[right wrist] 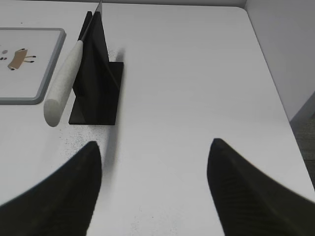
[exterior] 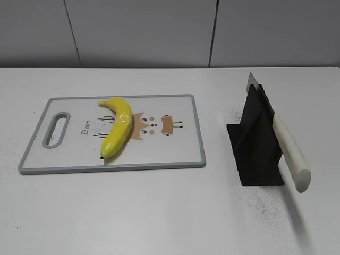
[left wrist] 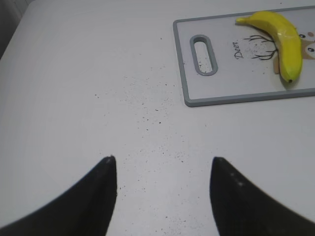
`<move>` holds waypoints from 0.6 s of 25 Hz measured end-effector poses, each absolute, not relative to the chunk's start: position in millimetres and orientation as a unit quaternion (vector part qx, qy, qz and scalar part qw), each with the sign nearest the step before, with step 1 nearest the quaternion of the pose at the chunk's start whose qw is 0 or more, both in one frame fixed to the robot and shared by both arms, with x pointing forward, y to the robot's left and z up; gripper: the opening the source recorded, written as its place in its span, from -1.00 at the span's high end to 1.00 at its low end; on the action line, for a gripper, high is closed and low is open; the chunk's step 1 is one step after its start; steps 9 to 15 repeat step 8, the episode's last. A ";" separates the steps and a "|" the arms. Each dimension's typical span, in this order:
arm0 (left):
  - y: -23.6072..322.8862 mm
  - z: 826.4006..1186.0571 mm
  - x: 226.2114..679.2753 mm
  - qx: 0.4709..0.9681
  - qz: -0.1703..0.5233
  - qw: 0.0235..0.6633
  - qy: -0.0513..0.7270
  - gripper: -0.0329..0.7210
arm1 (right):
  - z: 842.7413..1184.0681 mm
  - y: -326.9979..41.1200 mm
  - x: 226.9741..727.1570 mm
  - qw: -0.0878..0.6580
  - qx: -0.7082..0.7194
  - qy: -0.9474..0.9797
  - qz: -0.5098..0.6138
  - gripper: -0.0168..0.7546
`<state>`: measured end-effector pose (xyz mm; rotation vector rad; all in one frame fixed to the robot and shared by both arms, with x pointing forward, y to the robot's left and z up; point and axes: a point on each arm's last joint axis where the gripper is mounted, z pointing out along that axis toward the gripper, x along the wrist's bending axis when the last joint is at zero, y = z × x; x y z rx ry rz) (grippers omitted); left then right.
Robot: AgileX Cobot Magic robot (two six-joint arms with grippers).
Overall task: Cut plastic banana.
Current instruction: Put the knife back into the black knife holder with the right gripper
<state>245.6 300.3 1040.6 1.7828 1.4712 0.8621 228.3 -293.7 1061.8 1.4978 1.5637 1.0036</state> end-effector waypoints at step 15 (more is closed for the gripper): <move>300.3 1040.6 245.6 0.682 0.330 0.331 0.563 -0.58 | 1061.8 -293.7 228.3 0.369 0.583 0.609 0.391 -0.36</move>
